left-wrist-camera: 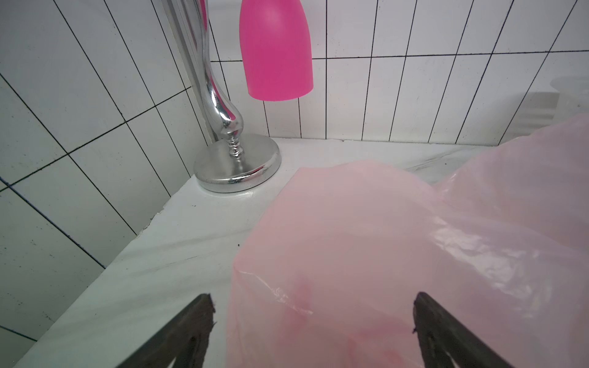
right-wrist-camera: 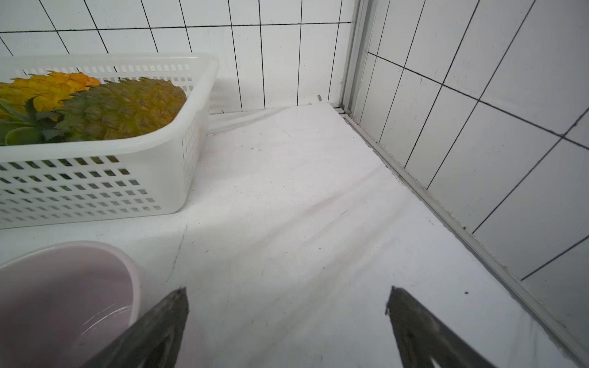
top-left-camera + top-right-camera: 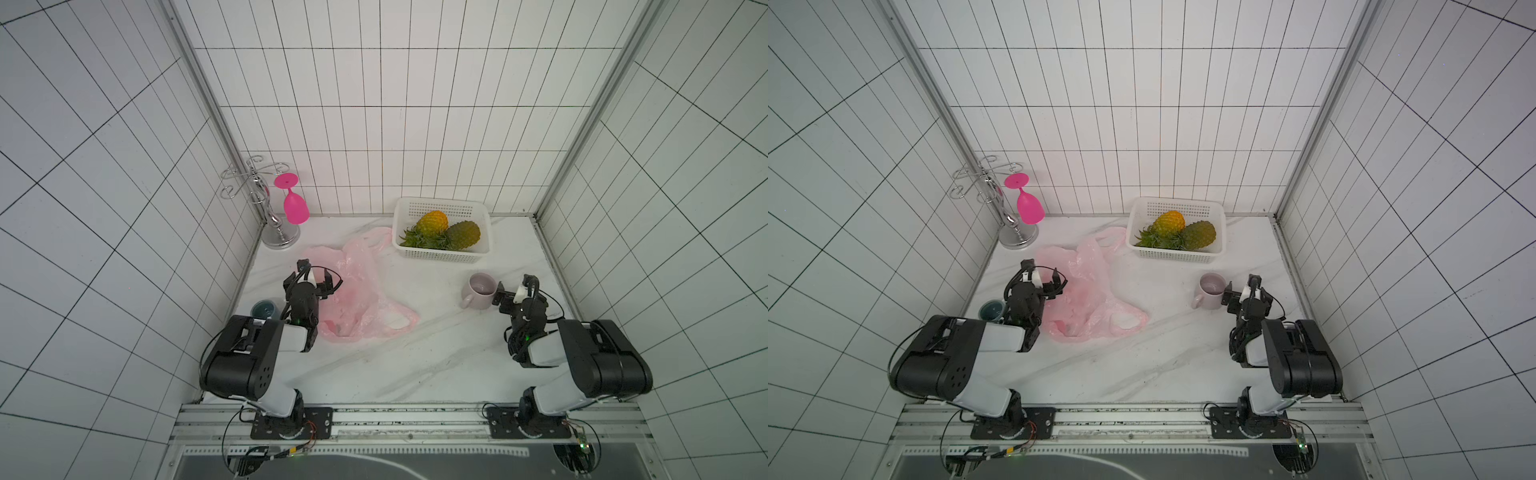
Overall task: Place the pineapple into a plastic bag & tie a knot
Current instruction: Pick up the plastic bag at the center of the board.
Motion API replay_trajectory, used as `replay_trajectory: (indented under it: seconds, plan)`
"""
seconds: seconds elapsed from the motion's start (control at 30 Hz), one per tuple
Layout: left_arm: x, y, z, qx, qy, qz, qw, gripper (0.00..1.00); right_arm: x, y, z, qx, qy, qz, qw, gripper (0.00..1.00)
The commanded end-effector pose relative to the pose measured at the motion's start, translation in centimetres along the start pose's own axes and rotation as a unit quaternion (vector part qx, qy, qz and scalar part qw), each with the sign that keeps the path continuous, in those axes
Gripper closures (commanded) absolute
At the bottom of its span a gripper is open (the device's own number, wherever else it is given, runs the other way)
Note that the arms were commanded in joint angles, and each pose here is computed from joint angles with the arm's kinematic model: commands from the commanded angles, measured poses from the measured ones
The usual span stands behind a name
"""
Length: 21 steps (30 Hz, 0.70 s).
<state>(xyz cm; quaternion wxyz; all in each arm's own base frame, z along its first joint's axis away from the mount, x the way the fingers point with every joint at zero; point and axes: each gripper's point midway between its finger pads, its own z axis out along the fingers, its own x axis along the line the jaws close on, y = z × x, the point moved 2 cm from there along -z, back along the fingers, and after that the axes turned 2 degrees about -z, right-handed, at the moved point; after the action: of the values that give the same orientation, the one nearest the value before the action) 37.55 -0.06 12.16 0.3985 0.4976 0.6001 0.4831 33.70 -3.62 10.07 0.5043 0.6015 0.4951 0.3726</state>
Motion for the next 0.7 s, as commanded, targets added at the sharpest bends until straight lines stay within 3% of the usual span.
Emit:
replay_trajectory:
  seconds: [0.0,0.57,0.67]
  plan:
    - [-0.1,1.0,0.4,-0.016,-0.002,0.001,1.0,0.02,0.0,3.6,1.1,-0.058,-0.003,0.006,0.998,0.01]
    - [0.0,1.0,0.4,-0.017,-0.003,-0.001,1.0,0.02,0.0,3.6,1.1,-0.057,0.001,0.01,0.998,0.01]
    - [0.1,2.8,0.1,-0.032,0.013,0.004,0.999,0.03,-1.4,4.6,0.5,-0.065,-0.038,0.031,0.997,0.01]
